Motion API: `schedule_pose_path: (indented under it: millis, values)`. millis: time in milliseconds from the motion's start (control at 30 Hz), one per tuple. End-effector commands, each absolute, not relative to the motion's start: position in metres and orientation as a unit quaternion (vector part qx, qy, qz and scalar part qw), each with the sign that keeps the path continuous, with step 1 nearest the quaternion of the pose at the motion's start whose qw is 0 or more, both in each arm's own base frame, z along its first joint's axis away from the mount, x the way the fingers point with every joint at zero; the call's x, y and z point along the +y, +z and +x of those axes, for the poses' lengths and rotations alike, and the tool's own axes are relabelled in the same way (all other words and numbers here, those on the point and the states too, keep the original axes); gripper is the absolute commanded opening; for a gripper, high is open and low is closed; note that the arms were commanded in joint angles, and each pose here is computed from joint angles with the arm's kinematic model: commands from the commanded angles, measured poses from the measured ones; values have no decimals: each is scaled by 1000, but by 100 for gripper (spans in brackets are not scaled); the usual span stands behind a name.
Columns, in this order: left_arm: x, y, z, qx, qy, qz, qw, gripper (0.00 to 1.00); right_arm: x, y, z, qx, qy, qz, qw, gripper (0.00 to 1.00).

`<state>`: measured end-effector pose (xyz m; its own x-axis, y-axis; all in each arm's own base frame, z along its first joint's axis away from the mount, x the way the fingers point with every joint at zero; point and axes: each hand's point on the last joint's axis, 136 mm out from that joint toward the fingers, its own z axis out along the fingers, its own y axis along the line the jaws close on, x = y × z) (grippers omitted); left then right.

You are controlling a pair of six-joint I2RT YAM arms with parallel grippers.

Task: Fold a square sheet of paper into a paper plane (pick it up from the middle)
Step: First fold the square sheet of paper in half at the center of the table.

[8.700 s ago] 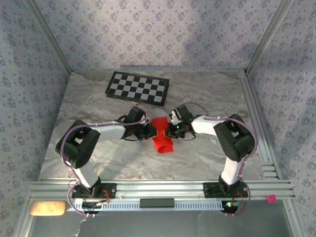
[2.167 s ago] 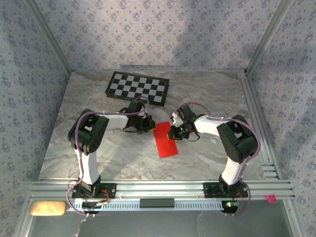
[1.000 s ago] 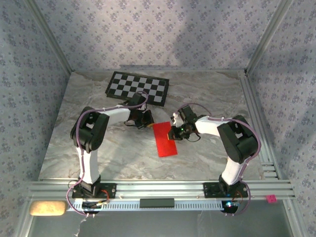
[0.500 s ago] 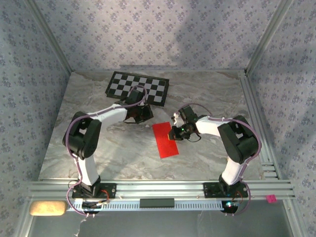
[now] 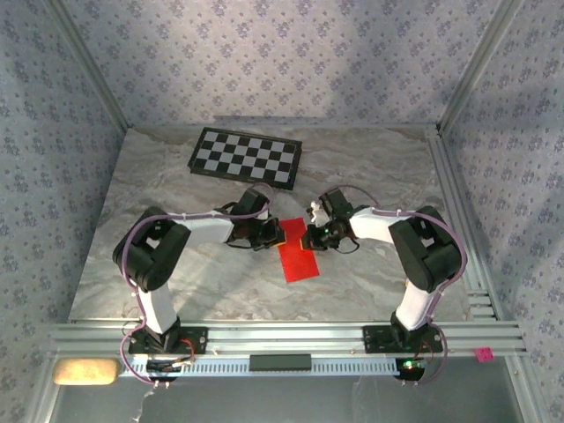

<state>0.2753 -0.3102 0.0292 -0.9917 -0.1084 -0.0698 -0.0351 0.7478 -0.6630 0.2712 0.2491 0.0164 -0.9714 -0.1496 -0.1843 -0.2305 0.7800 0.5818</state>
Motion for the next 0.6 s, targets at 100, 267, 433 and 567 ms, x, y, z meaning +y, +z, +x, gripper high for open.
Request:
schedule_pose_path:
  millis: [100, 267, 433, 567]
  values:
    - [-298, 1, 270, 941, -331, -43, 51, 10, 200, -33, 232, 976, 211, -52, -20, 0]
    - [-285, -6, 269, 951, -299, -23, 69, 11, 199, -34, 232, 977, 207, -49, -19, 0]
    - [-296, 22, 275, 942, -325, -9, 87, 13, 198, -32, 233, 977, 207, -43, -14, 0]
    - [-310, 57, 274, 928, -356, -18, 106, 14, 198, -29, 236, 978, 206, -39, -7, 0]
